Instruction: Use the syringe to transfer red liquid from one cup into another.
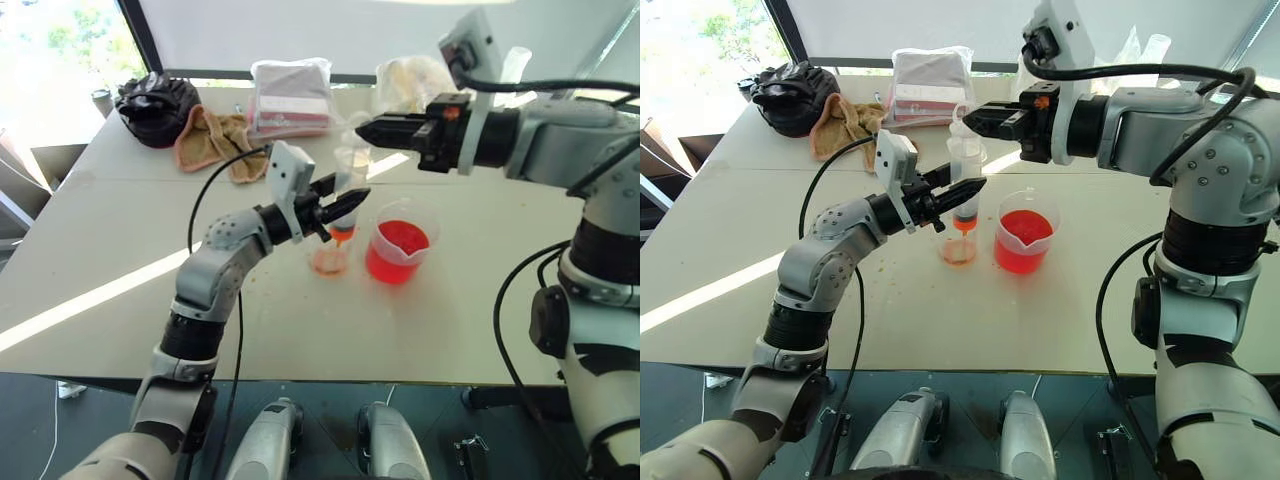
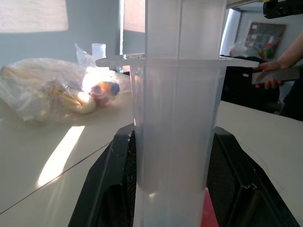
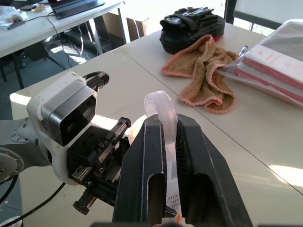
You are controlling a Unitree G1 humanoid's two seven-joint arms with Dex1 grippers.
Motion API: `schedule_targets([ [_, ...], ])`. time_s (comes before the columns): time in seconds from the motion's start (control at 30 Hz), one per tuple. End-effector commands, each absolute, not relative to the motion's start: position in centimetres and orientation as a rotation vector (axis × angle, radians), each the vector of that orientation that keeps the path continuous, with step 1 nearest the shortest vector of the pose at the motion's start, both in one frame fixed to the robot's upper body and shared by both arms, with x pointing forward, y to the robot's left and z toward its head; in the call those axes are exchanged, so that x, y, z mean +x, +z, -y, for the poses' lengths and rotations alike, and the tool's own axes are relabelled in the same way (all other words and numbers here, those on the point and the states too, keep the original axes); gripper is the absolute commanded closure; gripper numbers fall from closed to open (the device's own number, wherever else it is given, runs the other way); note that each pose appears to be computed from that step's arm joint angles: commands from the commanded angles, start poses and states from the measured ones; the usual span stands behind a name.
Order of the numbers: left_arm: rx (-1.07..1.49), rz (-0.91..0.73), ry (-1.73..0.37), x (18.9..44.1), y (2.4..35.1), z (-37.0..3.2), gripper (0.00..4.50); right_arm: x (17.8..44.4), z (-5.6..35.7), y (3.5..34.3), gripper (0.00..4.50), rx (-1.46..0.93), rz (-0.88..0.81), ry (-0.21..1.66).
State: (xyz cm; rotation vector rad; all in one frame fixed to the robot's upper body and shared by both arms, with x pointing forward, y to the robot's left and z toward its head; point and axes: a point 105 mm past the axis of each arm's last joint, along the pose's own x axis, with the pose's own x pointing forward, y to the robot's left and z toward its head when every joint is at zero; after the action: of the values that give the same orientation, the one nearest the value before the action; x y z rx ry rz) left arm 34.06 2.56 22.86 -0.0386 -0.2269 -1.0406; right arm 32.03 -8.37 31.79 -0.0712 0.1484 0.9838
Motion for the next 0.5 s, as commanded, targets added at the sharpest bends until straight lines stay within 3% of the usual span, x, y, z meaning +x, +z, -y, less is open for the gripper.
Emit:
schedule_targets([
  [0.03,-0.026,0.357,-1.008,34.1,26.4,-3.0,3.07,29.6,5.6,30.1,4.47,-0.096,-0.223,1.174],
  [0.5,-0.013,0.378,-0.977,34.3,27.4,-3.9,3.07,29.5,5.1,27.8,4.47,-0.084,-0.298,1.201],
])
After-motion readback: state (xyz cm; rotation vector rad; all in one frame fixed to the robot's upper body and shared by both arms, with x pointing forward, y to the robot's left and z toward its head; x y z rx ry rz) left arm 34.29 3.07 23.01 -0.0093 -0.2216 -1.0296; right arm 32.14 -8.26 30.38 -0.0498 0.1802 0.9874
